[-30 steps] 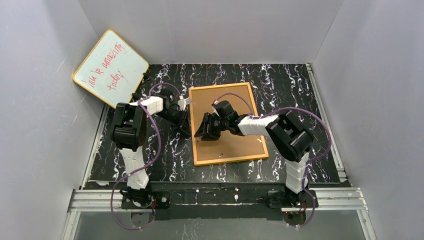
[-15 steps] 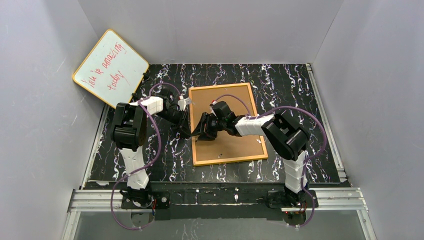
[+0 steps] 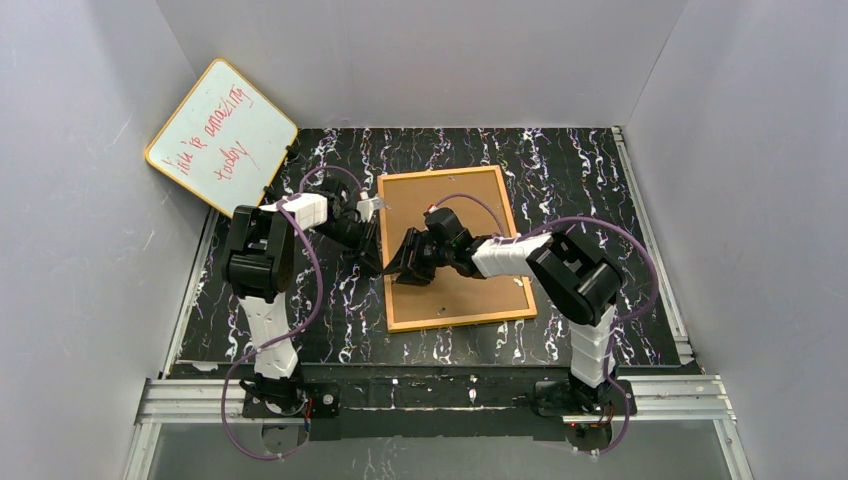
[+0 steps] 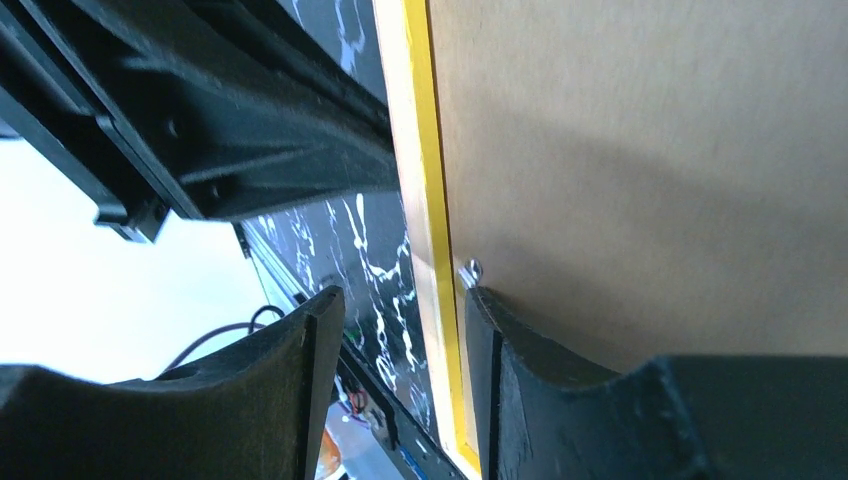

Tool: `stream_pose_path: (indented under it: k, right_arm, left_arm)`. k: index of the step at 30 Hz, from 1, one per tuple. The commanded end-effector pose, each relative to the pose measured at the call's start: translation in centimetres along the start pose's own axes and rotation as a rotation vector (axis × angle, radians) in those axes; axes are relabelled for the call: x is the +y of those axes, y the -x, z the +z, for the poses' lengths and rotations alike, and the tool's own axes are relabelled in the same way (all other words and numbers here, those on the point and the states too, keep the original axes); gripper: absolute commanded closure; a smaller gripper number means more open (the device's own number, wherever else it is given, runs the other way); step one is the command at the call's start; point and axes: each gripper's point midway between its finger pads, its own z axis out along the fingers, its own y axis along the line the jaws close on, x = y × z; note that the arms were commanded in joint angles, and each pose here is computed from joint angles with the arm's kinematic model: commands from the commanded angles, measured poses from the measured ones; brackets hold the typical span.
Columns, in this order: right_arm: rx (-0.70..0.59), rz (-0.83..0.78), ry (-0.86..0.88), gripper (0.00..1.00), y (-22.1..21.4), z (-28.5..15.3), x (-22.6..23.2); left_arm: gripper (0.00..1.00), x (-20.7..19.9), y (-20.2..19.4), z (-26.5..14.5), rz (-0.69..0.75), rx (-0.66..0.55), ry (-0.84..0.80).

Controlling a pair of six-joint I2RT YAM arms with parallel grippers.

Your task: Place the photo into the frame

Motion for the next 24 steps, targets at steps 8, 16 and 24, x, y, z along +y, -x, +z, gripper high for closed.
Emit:
stream_pose_path:
  k: [8, 16, 24]
  right_arm:
    - [-0.033, -0.022, -0.041, 0.43, -1.8, -1.2, 0.0]
    - [-0.121, -0.081, -0.049, 0.46, 0.2, -0.3, 0.1]
    - [-0.112, -0.046, -0.012, 0.47, 0.2, 0.6, 0.5]
  left_arm:
    - [0.91, 0.1, -1.9, 1.6, 0.016, 0.069, 0.015]
    - [0.92, 0.0, -1.6, 1.5, 0.017, 0.063, 0.013]
    - [0.93, 0.0, -1.6, 1.9, 0.009, 0.066, -0.004]
